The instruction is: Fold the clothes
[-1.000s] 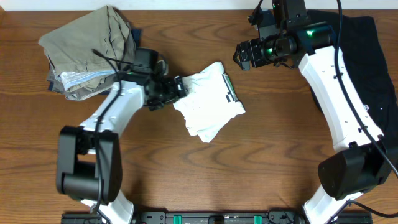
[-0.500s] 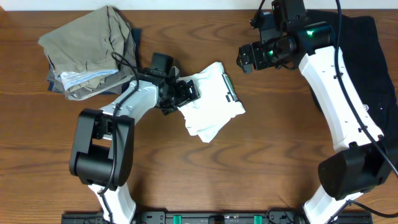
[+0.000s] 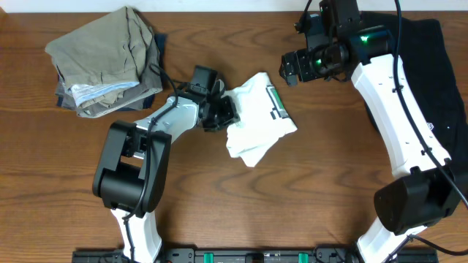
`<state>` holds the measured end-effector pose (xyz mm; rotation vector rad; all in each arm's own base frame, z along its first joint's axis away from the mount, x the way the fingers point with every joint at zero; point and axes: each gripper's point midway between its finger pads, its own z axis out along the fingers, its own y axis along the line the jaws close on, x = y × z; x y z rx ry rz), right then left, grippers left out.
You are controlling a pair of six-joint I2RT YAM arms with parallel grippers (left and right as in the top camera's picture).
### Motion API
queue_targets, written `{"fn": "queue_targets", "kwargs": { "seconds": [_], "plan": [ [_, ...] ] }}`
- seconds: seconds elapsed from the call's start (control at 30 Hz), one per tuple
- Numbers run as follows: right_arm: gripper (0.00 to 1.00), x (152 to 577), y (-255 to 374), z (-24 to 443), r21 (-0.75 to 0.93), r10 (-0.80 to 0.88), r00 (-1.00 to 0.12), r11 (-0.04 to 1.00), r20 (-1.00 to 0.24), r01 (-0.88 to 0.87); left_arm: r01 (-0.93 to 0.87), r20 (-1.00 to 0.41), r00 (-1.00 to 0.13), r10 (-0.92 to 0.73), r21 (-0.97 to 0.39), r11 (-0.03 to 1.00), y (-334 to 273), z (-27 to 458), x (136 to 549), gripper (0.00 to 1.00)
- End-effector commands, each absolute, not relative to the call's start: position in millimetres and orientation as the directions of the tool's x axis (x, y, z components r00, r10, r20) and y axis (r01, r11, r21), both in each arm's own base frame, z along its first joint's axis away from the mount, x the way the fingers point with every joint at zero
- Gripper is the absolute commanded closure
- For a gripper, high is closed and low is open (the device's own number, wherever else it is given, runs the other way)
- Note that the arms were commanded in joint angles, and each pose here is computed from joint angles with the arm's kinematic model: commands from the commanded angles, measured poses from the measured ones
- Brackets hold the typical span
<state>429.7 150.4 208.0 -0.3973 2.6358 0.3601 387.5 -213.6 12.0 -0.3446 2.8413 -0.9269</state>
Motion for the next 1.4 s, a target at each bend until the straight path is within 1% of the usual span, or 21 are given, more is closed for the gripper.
{"fn": "queue_targets", "kwargs": {
  "seconds": [0.0,0.17,0.27,0.37,0.63,0.77,0.93,1.03,1.17,1.37],
  "plan": [
    [0.06,432,145,205,0.171,-0.204,-0.865,0.935,-0.459,-0.311,-0.172,-0.093,-0.956,-0.278,-0.589,0.79,-208,5,399,0.94],
    [0.07,435,141,206,0.17,-0.195,-0.862,0.937,-0.467,-0.304,-0.131,-0.18,-0.934,-0.307,-0.627,0.768,-199,30,421,0.94],
    [0.07,437,137,206,0.17,-0.186,-0.863,0.94,-0.469,-0.295,-0.086,-0.259,-0.911,-0.32,-0.64,0.763,-186,61,435,0.94],
    [0.07,438,134,206,0.171,-0.179,-0.864,0.942,-0.47,-0.288,-0.075,-0.336,-0.863,-0.378,-0.655,0.752,-164,97,450,0.93],
    [0.07,439,133,206,0.17,-0.177,-0.864,0.943,-0.471,-0.286,-0.119,-0.404,-0.662,-0.631,-0.775,0.621,-94,183,488,0.94],
    [0.07,439,133,206,0.17,-0.177,-0.864,0.943,-0.471,-0.286,-0.099,-0.423,-0.56,-0.712,-0.819,0.565,-62,216,502,0.94],
    [0.07,439,133,206,0.171,-0.177,-0.865,0.943,-0.47,-0.286,-0.049,-0.445,-0.402,-0.8,-0.862,0.504,-11,255,518,0.94],
    [0.07,438,133,206,0.171,-0.177,-0.865,0.943,-0.469,-0.286,-0.062,-0.458,-0.301,-0.837,-0.866,0.496,24,265,523,0.94],
    [0.06,439,133,205,0.171,-0.178,-0.867,0.943,-0.466,-0.285,-0.151,-0.471,-0.154,-0.869,-0.858,0.492,75,264,523,0.94],
    [0.05,438,133,201,0.172,-0.178,-0.871,0.943,-0.459,-0.284,-0.262,-0.491,0.008,-0.871,-0.842,0.472,123,257,520,0.94]
  ]
}}
